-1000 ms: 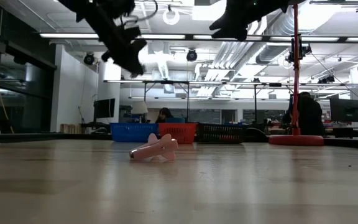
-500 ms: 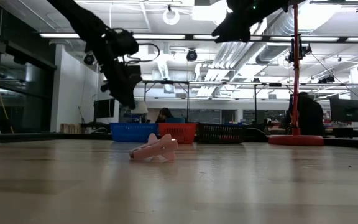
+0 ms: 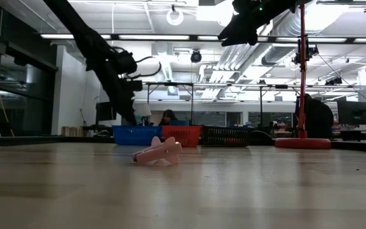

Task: Pick and place Stapler, Stapler remover, tape
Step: Put the blue staple remover into the blue basket, then put the pink staple remover into the blue basket

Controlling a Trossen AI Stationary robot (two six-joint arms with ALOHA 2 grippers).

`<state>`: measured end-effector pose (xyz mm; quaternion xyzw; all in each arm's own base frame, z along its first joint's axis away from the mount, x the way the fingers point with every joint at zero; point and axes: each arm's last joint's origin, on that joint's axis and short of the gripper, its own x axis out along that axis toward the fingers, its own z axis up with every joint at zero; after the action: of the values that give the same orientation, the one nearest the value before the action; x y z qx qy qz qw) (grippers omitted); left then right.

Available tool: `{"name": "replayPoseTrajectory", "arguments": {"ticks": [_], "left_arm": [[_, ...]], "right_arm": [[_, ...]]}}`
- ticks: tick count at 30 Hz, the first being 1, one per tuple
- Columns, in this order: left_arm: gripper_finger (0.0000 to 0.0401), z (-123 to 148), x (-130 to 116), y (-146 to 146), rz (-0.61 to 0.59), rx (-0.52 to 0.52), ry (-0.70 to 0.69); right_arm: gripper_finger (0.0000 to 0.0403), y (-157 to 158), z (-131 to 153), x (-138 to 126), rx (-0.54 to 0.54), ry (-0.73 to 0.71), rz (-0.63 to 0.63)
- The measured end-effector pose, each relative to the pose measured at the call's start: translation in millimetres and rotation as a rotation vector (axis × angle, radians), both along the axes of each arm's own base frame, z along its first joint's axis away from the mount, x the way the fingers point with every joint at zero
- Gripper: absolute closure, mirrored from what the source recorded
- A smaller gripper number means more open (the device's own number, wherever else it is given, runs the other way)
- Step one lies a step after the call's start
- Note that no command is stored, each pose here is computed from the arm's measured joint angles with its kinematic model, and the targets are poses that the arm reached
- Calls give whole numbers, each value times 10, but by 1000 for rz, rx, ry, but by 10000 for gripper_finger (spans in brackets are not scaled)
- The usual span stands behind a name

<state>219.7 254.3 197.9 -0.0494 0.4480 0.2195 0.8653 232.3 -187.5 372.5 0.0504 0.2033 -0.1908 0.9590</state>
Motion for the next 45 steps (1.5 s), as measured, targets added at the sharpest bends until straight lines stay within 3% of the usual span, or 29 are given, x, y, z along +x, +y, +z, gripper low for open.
{"name": "replayPoseTrajectory", "arguments": {"ticks": [9,21,28,39,45], "left_arm": [[295,-172,-13,60,-20,-37,44],[188,-164,33,18,-50,-23,51],[140,30,-18,-55,-74,-20,4],[138,495,35,-554,-185,-2,-47],[138,579,249,-902,-250,-7,-74]], "right_arm": [[187,1,-1,0,7,-2,-3],[187,21,-55,-21,52,45,4],[187,44,-73,-48,75,72,4],[187,253,154,-291,88,17,-18],[187,399,80,-448,184,137,-3]]}}
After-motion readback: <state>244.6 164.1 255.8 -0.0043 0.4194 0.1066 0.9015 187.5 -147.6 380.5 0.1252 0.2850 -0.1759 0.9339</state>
